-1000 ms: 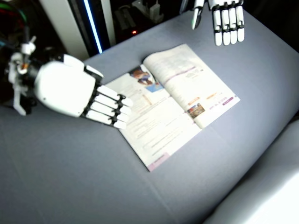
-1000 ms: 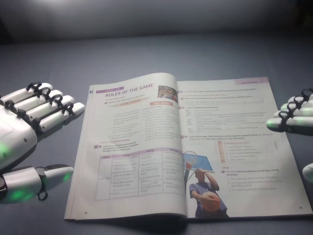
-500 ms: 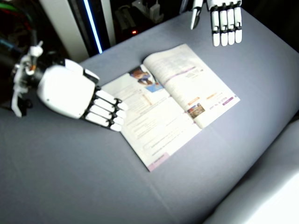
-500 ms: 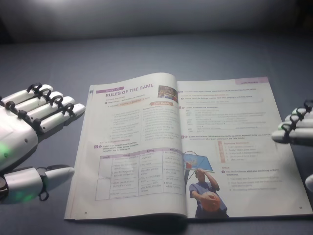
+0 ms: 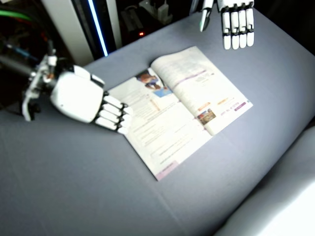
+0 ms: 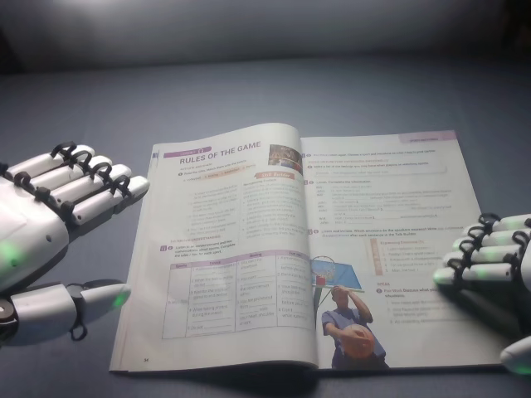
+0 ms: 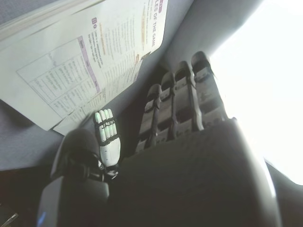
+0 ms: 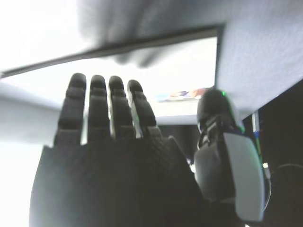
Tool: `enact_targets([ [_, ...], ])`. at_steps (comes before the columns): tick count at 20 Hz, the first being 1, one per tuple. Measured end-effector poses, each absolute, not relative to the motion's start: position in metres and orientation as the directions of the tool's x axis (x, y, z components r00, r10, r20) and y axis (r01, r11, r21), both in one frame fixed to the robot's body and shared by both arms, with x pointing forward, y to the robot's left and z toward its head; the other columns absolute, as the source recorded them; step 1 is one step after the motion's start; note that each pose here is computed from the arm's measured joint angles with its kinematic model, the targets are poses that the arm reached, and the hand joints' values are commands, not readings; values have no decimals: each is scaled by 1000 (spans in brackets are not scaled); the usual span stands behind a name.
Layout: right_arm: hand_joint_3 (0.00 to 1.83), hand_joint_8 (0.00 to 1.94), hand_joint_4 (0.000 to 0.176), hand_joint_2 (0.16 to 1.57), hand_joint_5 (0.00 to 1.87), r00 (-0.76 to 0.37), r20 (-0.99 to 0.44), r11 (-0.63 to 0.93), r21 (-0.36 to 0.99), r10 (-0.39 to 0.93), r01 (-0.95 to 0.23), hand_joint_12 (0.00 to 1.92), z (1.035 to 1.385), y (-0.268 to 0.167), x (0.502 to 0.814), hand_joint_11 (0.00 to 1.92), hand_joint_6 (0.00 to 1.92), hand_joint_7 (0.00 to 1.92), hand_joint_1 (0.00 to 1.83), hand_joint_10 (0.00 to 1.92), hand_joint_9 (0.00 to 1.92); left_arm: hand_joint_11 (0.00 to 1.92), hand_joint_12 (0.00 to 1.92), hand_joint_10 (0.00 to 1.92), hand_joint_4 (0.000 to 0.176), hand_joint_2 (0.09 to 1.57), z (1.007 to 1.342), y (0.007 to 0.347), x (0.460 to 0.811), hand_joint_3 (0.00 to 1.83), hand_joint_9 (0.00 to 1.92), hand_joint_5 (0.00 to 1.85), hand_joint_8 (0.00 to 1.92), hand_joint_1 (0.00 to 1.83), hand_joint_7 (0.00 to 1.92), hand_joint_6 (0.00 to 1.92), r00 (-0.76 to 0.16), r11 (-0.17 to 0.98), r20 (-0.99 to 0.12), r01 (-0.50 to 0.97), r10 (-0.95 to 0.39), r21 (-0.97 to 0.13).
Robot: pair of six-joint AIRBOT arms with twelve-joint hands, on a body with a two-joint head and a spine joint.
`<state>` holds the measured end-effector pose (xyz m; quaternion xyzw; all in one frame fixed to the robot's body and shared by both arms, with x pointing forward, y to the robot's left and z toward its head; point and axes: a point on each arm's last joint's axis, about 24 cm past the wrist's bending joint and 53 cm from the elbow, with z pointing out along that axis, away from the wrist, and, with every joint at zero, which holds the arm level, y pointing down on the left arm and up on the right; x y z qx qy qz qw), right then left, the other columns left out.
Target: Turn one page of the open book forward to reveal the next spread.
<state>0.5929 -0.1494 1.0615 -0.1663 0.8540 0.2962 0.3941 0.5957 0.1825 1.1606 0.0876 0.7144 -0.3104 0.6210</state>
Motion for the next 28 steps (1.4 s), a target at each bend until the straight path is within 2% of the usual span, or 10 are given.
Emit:
enact_targets([
  [7,0,5,0,1227,43,-630,-774,765,364,-69,-531,0,1058,-150,592,0,11,16,0,0,0,66,54,0,0,1340,1161,180,596,2,88,71,1,0,102,4,-214,787,-940,514,-266,-340],
  [15,3,0,0,1262,0,-609,-792,810,335,-34,-481,0,1081,-183,601,0,0,0,0,0,0,78,52,3,0,1344,1161,181,596,1,99,75,2,0,106,3,-216,787,-939,513,-268,-342],
  [21,0,0,0,1252,30,-623,-780,776,359,-55,-518,0,1066,-157,595,0,11,0,0,0,0,111,59,9,0,1340,1159,181,598,0,125,99,7,0,125,13,-222,784,-935,509,-278,-354],
  [28,3,19,0,1266,75,-649,-756,788,348,-84,-508,18,1048,-166,588,42,19,69,0,13,37,74,38,0,0,1342,1160,179,596,1,99,86,0,0,103,2,-223,779,-934,517,-278,-355],
])
